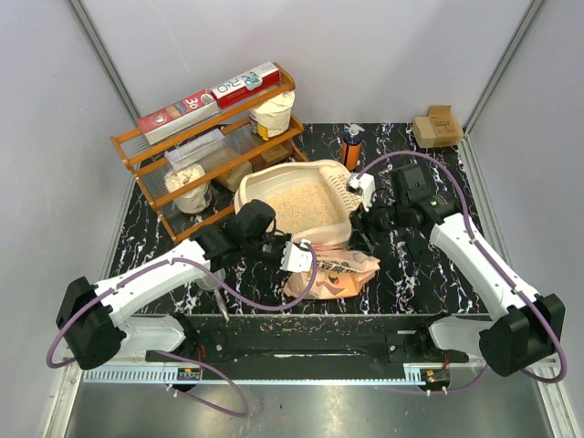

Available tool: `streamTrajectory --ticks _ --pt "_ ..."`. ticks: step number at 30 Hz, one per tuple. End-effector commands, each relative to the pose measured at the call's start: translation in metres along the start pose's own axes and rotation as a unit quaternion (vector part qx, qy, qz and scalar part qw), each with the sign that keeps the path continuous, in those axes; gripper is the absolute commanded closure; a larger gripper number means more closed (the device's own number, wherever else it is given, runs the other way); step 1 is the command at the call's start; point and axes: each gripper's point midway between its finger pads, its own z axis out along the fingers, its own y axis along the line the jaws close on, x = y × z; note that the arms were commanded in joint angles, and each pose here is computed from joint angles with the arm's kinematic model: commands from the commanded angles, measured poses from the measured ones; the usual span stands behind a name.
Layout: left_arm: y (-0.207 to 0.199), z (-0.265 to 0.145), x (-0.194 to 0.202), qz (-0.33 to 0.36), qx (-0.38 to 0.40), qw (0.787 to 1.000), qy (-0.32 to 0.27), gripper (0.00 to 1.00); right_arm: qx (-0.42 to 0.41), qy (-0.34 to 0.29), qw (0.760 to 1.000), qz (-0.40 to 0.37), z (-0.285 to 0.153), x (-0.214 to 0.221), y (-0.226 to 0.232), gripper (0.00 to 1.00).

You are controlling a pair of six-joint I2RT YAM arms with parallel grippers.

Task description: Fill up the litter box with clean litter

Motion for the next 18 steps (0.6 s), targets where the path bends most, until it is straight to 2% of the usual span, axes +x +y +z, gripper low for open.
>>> streamTrajectory --ticks 1,2,6,11,12,14,18 --pt "0.023 -0.009 -0.033 0.076 -0.038 0.996 -0.039 0.89 -0.021 -0.024 0.999 -0.038 0.003 -0.024 0.000 0.35" --pt "0.022 -0.011 -0.032 0.080 -0.039 0.995 -0.038 0.75 -0.027 -0.016 0.999 -0.035 0.008 -0.021 -0.003 0.35" --pt "0.018 -0.016 -0.027 0.050 -0.047 0.997 -0.028 0.62 -0.053 0.004 0.998 -0.039 0.012 -0.004 0.004 0.33" --pt "0.021 -0.048 -0.027 0.018 -0.123 0.992 -0.026 0.43 -0.041 0.049 0.988 -0.139 0.016 0.030 0.033 0.33" --pt "0.021 -0.051 -0.025 -0.015 -0.143 0.989 -0.032 0.35 -0.046 0.067 0.986 -0.149 0.019 0.047 0.036 0.33" --pt "0.022 -0.066 -0.024 -0.047 -0.178 0.982 -0.035 0.31 -0.046 0.087 0.980 -0.174 0.022 0.067 0.042 0.33" --pt "0.002 -0.058 -0.007 -0.033 -0.153 0.987 -0.024 0.31 -0.031 0.092 0.975 -0.198 0.027 0.076 0.036 0.32"
